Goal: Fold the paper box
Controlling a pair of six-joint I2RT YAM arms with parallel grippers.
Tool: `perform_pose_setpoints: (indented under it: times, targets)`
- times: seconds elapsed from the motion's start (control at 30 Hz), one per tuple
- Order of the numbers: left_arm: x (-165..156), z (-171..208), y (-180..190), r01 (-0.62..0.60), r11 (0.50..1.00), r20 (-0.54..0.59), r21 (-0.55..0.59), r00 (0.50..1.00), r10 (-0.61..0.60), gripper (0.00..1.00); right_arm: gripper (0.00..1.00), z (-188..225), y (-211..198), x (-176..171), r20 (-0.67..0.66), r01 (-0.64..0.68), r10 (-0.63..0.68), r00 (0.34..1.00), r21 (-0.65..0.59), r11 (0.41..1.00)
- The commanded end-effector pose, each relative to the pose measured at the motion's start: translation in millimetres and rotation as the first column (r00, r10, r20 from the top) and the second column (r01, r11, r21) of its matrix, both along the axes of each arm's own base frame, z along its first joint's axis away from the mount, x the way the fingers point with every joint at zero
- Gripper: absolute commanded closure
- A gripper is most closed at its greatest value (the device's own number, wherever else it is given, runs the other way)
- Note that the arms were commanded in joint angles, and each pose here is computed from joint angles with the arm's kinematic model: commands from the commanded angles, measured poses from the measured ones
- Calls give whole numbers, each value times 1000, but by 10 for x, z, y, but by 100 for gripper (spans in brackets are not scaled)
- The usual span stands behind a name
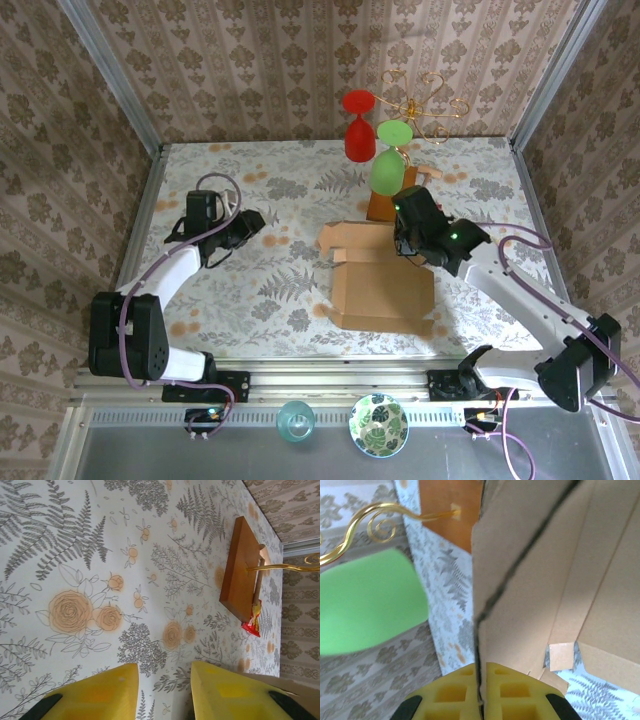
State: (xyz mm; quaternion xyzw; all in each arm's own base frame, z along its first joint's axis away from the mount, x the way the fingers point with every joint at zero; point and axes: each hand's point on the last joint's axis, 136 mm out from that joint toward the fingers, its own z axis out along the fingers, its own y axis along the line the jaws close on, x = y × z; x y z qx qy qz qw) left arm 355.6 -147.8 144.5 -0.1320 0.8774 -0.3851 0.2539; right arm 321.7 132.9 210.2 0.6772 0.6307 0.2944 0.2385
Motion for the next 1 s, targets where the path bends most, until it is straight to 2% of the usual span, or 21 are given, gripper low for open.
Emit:
perform_pose_setpoints:
  times: [0.0,0.2,0.33,0.4,0.47,0.57,0.77,0.97]
  targets:
    - [15,227,-68,11,1000,34,-13,999,-11,66,100,-221,-130,172,-4,73,-73,997,-19,997]
    - [-30,284,-287,74,997,69,-23,995,-72,64,100,-340,-135,449,67,37,-38,997,16,999]
    - [-80,328,-625,212,977,158,-17,966,-207,65,100,-443,-159,558,97,-10,6,995,39,999]
    - [-91,285,-778,296,955,216,27,931,-295,69,100,-485,-179,621,108,-39,32,994,64,997]
    - [-107,216,-929,384,918,266,100,879,-396,73,100,-495,-212,658,121,-69,62,991,60,996]
    - [-114,143,-1105,463,862,339,207,792,-507,74,100,-485,-239,728,160,-122,113,981,44,992]
    - [-16,53,-1350,516,806,415,290,691,-592,73,100,-496,-241,781,223,-187,177,959,23,982]
    - [-235,-92,-1728,622,711,444,330,562,-698,70,100,-592,-228,772,244,-214,199,949,36,976]
